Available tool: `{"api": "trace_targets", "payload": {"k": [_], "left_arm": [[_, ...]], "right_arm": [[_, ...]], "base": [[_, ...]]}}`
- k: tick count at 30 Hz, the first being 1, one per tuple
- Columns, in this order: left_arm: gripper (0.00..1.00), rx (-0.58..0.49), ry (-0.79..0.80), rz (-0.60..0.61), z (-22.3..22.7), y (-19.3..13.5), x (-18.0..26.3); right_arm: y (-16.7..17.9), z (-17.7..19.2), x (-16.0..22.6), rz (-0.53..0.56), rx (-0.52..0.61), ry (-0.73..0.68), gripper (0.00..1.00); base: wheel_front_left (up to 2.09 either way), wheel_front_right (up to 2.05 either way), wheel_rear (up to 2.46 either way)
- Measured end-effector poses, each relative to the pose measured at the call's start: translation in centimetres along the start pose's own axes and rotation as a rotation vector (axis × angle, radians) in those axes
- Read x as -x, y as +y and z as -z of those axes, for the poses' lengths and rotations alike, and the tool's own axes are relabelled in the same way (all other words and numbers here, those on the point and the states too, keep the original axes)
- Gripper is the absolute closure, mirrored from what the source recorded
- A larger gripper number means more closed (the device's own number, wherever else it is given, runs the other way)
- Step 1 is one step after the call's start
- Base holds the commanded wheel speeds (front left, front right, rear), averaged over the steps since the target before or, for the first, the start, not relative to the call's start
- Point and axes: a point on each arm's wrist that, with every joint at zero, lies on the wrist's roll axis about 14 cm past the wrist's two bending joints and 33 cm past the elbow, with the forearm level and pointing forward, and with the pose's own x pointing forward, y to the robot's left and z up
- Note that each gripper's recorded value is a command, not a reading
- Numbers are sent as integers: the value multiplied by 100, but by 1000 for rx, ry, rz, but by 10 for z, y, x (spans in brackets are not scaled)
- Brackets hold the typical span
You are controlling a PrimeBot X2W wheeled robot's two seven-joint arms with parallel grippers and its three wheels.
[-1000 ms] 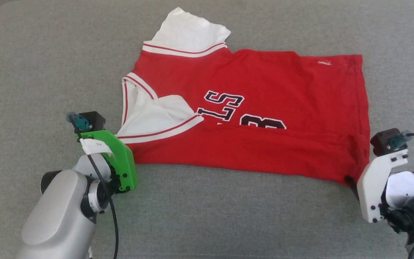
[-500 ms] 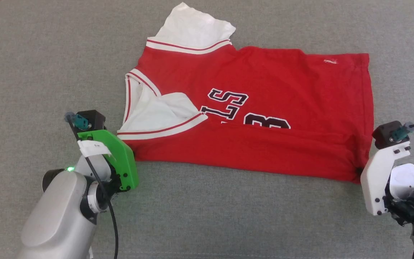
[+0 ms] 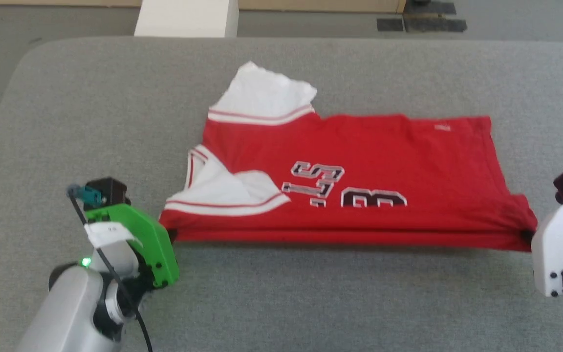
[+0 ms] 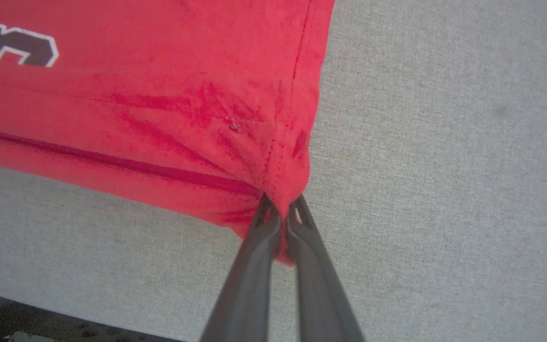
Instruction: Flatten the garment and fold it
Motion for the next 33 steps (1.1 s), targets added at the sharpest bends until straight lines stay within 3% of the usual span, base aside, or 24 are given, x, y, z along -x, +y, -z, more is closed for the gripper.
{"api": "trace_targets", "payload": {"k": [15,16,17,18,19,27,33], "left_arm": [[100,155,183,-47,82,15,-2],[82,158,184,-46,83,16,-3],[10,159,186,-46,83,16,-4],[0,157,181,-43,82,16,-4],[0,156,179,-41,80,15,-5],[0,133,56,-11,37,13,9],[0,103,-214,58,-40,-5,38]], "right_arm": [[20,72,-21,-48,-49,207,100],[20,74,-23,-48,-51,209,100],[20,75,-23,-47,-53,209,93],[20,76,-24,-47,-57,205,60],[20,76,-24,-47,-58,204,0],[14,44,-9,-51,-94,57,0],[-6,-11,24,-32,-157,-183,0]], "base": [[0,0,0],[0,0,0],[0,0,0],[0,0,0],[0,0,0],[0,0,0],[0,0,0]]}}
